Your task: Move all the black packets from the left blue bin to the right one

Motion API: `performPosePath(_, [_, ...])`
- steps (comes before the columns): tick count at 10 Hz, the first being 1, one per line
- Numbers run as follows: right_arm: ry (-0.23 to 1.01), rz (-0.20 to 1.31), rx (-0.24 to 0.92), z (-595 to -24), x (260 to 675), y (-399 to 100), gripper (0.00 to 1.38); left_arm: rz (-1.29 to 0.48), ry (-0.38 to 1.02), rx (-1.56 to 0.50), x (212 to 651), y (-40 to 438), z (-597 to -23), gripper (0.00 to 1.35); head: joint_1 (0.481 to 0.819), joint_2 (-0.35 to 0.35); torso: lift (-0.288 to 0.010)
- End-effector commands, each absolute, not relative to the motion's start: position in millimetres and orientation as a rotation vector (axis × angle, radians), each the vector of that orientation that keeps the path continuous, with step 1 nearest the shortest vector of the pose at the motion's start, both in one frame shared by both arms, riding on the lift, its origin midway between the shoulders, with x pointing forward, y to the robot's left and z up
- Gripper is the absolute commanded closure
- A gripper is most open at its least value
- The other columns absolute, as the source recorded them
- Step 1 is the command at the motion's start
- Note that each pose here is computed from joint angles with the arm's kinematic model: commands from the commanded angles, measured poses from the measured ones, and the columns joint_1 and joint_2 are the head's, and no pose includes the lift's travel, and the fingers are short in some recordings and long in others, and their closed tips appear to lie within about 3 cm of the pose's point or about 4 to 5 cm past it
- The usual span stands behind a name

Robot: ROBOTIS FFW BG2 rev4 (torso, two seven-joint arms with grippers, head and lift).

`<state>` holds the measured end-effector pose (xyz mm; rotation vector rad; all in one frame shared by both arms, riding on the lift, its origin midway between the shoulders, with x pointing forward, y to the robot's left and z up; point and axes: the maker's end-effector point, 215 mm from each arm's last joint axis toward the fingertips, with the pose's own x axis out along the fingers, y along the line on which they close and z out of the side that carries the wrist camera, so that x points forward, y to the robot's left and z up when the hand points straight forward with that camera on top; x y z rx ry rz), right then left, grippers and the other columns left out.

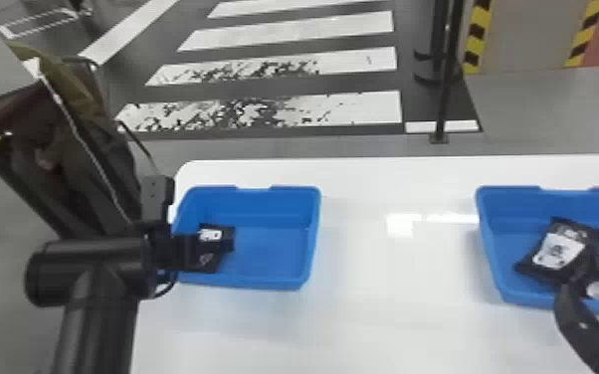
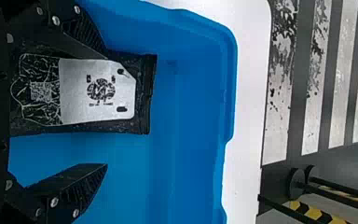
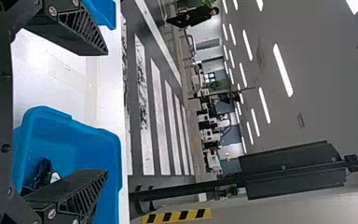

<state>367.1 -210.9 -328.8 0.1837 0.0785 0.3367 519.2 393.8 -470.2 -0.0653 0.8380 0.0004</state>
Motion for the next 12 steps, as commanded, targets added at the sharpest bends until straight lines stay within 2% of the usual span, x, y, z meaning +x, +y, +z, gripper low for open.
performPosePath(1, [0.089,0.34,0.202,-333.8,367.4,-208.5,0.12,-0.002,0.859,-0.073,517.8,392.7,-475.0,0.53,0.695,0.228,-0.14])
performPosePath(2, [0.091,0.341,0.205,-334.3,367.3,-208.4,0.12,-0.004,0.865,-0.07,516.3,392.7,-476.1,0.8,0.695,0.229,-0.14])
performPosePath(4, [0.097,0.344,0.22,-336.9,366.6,-206.8,0.12,0.001,0.87,-0.05,511.0,398.8,-481.1,1.22,0.695,0.231,-0.14])
performPosePath(6, [0.098,0.346,0.222,-337.3,366.4,-207.0,0.12,-0.005,0.844,-0.013,512.5,405.8,-477.7,1.2,0.695,0.241,-0.14])
performPosePath(8, [0.086,0.356,0.227,-332.5,369.2,-205.5,0.12,-0.032,0.741,0.044,518.9,398.3,-441.1,1.2,0.695,0.246,-0.14])
performPosePath(10, [0.057,0.378,0.223,-321.5,376.5,-201.6,0.12,-0.079,0.605,0.077,513.8,371.7,-388.7,1.2,0.695,0.238,-0.14])
performPosePath(12, [0.024,0.443,0.235,-305.9,388.5,-184.2,0.12,-0.17,0.462,0.101,503.9,323.6,-339.6,1.2,0.695,0.215,-0.14])
